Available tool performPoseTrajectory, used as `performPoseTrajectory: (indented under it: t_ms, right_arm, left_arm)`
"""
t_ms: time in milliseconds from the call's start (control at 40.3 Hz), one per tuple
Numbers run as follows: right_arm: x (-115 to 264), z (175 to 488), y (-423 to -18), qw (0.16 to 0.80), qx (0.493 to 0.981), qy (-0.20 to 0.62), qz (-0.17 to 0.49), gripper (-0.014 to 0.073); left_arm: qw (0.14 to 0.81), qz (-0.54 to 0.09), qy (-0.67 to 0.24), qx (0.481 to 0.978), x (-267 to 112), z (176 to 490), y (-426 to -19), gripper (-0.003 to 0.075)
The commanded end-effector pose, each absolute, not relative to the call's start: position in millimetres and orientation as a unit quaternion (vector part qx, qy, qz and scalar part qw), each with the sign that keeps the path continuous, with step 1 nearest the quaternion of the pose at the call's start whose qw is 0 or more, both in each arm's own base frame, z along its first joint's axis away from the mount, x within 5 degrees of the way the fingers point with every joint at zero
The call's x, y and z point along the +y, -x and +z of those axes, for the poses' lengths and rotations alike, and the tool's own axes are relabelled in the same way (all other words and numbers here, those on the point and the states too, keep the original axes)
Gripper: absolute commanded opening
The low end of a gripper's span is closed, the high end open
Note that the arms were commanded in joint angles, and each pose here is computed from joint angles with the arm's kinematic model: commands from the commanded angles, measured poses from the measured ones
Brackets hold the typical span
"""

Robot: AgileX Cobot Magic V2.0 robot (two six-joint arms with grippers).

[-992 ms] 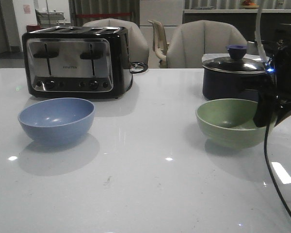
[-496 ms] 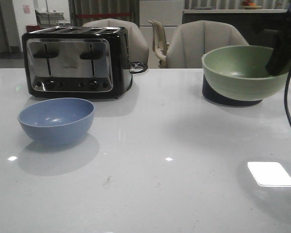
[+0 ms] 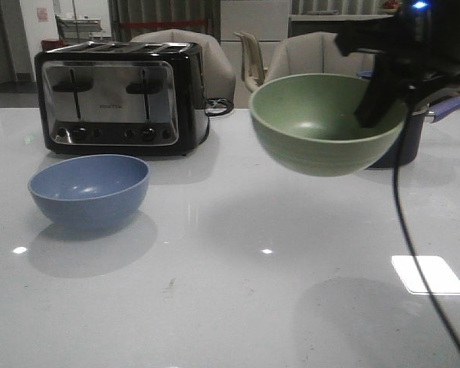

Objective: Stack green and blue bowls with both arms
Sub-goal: 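Drag the green bowl with the right gripper toward the blue bowl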

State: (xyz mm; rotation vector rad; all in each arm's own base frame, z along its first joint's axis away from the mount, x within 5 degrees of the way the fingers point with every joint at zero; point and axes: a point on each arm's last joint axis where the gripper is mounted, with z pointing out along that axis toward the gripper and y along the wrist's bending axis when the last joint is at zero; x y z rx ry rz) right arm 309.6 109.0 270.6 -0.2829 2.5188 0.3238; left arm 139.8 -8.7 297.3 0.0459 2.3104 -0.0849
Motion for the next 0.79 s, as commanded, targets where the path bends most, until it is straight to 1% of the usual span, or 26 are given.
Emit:
performPoseTrajectory:
  t_ms: [0, 198, 372, 546, 620, 769]
  right_arm:
    - [131.3, 286.1, -310.0, 0.344, 0.919, 0.126, 0.145, 0.0036]
    - [170.9, 258.1, -308.9, 0.316, 0.920, 0.169, 0.157, 0.0036]
    - [192.2, 234.6, -309.6, 0.294, 0.924, 0.179, 0.166, 0.0036]
    - [200.0, 215.9, -313.1, 0.273, 0.931, 0.168, 0.172, 0.0036]
    - [202.3, 210.8, -314.5, 0.268, 0.934, 0.156, 0.180, 0.0036]
    - [207.0, 203.4, -316.4, 0.267, 0.934, 0.158, 0.179, 0.0037]
  left_arm:
    - [0.452, -0.037, -0.012, 0.891, -8.7, 314.2, -144.8, 0.0585]
    - [0.452, -0.037, -0.012, 0.891, -8.7, 314.2, -144.8, 0.0585]
    - [0.452, -0.037, -0.012, 0.891, -8.7, 314.2, -144.8, 0.0585]
    - [0.452, -0.037, -0.012, 0.891, -8.7, 314.2, -144.8, 0.0585]
    - [0.452, -0.037, -0.012, 0.891, -8.7, 314.2, -144.8, 0.0585]
    - [0.453, -0.037, -0.012, 0.891, -8.7, 314.3, -144.9, 0.0585]
